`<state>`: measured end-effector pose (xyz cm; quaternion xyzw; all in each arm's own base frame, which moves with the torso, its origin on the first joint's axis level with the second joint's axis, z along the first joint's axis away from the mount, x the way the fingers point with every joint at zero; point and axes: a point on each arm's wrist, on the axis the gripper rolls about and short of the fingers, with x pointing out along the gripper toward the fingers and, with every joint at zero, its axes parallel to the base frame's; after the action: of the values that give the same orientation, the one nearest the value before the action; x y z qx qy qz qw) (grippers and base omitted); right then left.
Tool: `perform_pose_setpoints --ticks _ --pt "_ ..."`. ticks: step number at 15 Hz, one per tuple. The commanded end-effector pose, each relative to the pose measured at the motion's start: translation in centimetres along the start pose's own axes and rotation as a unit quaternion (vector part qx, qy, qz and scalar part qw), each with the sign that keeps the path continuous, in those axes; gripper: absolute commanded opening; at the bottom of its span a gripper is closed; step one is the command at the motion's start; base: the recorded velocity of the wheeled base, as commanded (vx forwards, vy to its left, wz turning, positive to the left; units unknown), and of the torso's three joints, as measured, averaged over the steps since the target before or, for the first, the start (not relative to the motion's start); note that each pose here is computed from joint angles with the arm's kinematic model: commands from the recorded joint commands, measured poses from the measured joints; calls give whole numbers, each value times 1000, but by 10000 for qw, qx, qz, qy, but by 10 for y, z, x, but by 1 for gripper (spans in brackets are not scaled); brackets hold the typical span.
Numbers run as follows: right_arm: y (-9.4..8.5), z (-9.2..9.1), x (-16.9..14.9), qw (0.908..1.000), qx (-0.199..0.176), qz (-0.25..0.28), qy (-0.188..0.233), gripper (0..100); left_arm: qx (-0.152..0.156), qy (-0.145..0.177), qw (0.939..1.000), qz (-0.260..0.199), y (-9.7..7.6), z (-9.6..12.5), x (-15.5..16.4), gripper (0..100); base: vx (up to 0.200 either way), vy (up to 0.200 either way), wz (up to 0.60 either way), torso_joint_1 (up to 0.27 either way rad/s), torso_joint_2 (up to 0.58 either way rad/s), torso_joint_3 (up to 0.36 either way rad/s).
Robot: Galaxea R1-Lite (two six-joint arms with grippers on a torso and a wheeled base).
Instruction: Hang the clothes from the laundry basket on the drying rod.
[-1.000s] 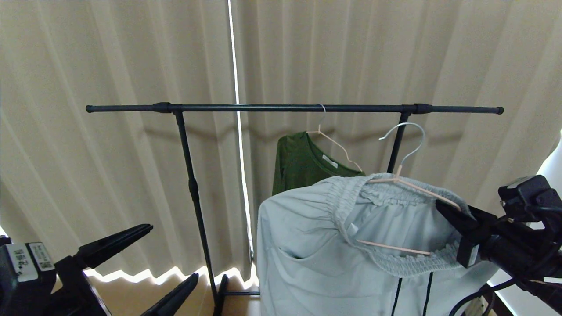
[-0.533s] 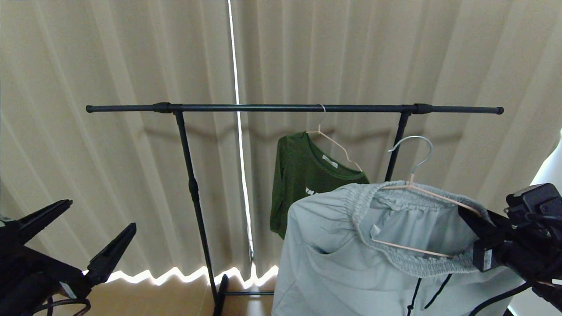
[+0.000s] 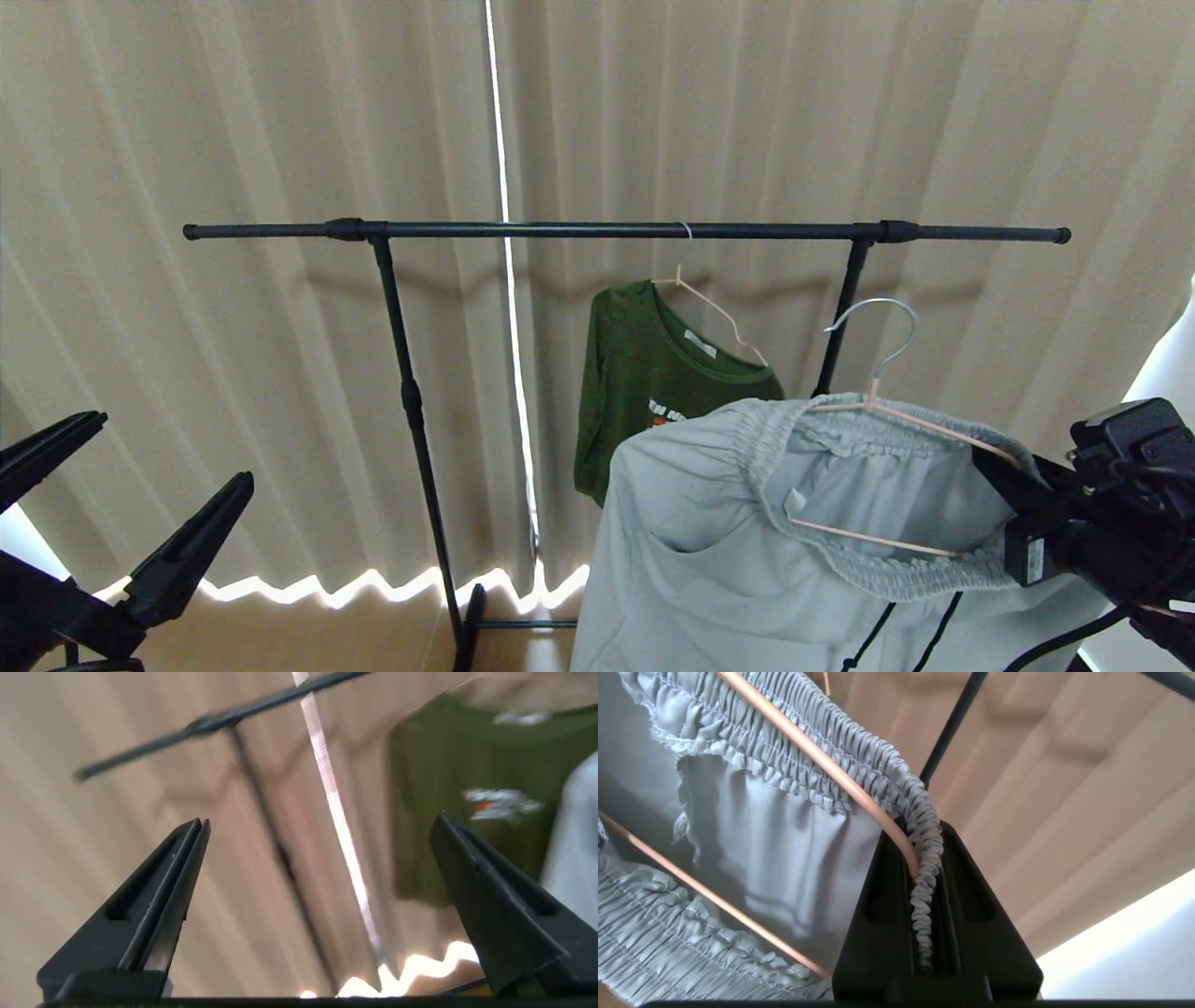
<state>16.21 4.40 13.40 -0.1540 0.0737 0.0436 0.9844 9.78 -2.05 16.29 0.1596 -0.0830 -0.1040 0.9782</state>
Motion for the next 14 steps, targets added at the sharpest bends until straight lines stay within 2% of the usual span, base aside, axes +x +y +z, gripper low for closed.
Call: perform_pose_setpoints --ticks 1,9,11,14 --pt "0 -1 0 10000 -9 9 24 0 -6 -27 10000 5 0 0 -1 100 0 200 0 7 2 2" --pt "2 -3 2 10000 -24 25 82 0 8 -5 10000 -3 0 -1 -2 100 0 200 0 4 3 5" --pt "1 -1 2 10000 -17 29 41 0 22 19 10000 -27 -1 -3 -4 100 0 0 0 0 0 0" --pt "9 -11 1 9993 -102 219 283 0 29 2 10000 -29 -2 -3 -6 100 0 0 0 0 0 0"
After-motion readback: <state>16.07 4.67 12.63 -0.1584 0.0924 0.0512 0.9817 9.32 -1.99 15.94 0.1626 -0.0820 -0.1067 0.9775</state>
